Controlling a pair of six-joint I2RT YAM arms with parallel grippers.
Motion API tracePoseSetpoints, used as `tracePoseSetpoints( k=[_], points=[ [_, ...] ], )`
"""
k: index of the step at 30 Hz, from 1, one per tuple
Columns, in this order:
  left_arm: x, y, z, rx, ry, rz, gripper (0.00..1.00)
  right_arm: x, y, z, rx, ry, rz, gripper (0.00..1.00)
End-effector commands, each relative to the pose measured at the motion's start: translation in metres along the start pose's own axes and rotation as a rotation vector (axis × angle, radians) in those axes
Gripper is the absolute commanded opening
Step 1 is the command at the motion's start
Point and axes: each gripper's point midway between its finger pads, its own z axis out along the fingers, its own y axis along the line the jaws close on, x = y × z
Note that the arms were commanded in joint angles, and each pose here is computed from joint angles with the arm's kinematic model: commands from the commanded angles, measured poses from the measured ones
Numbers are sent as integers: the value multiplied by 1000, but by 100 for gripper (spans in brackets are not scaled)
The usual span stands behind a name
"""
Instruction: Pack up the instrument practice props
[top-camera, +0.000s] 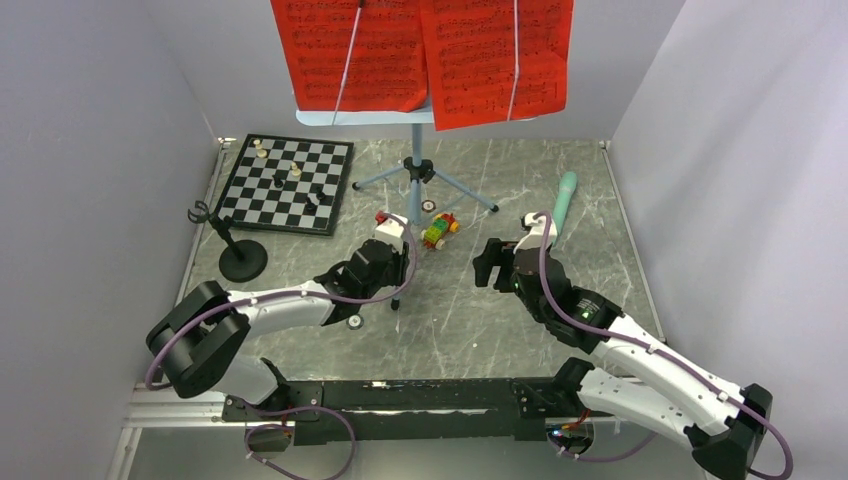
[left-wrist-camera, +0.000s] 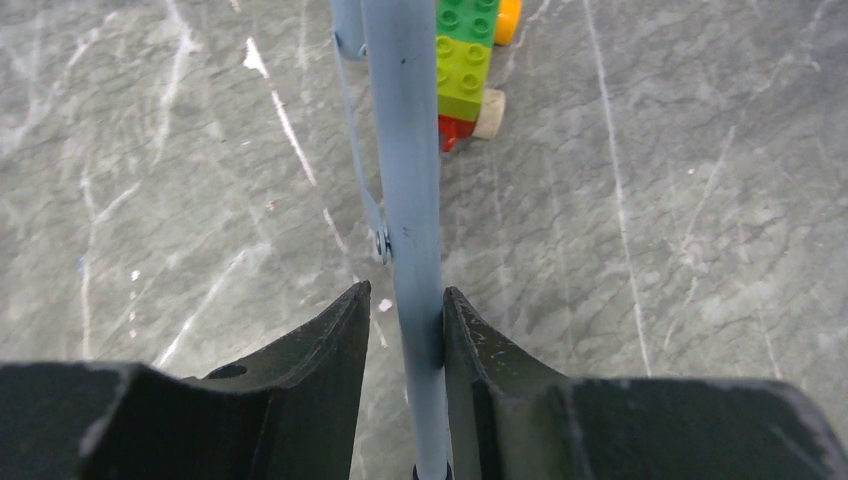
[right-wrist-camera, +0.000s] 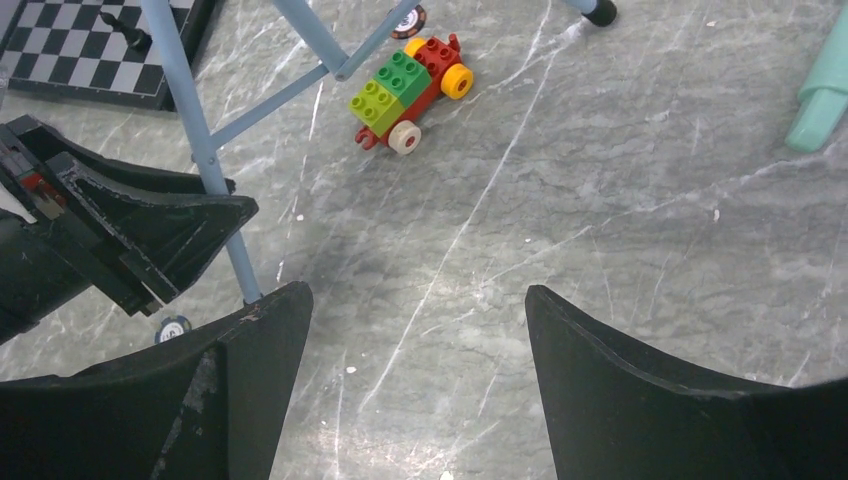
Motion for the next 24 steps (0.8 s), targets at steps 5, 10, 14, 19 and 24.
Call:
tracePoseSetpoints(
  k=[5, 10, 14, 19, 24],
  points=[
    [14, 56, -21, -242, 34, 29, 38, -19, -5, -4, 19, -59, -14, 83],
    [17, 70, -26, -287, 51, 2, 40, -31, -7, -9, 27, -85, -32, 83],
    [12, 75, -31, -302, 43, -10, 49, -46, -12, -13, 46, -107, -47, 84],
    [8, 85, -38, -327, 27, -35, 55, -69, -15, -17, 39, -134, -24, 86],
    [4, 92, -45, -342, 13, -56, 60, -86, -15, -19, 35, -158, -10, 87]
  ],
)
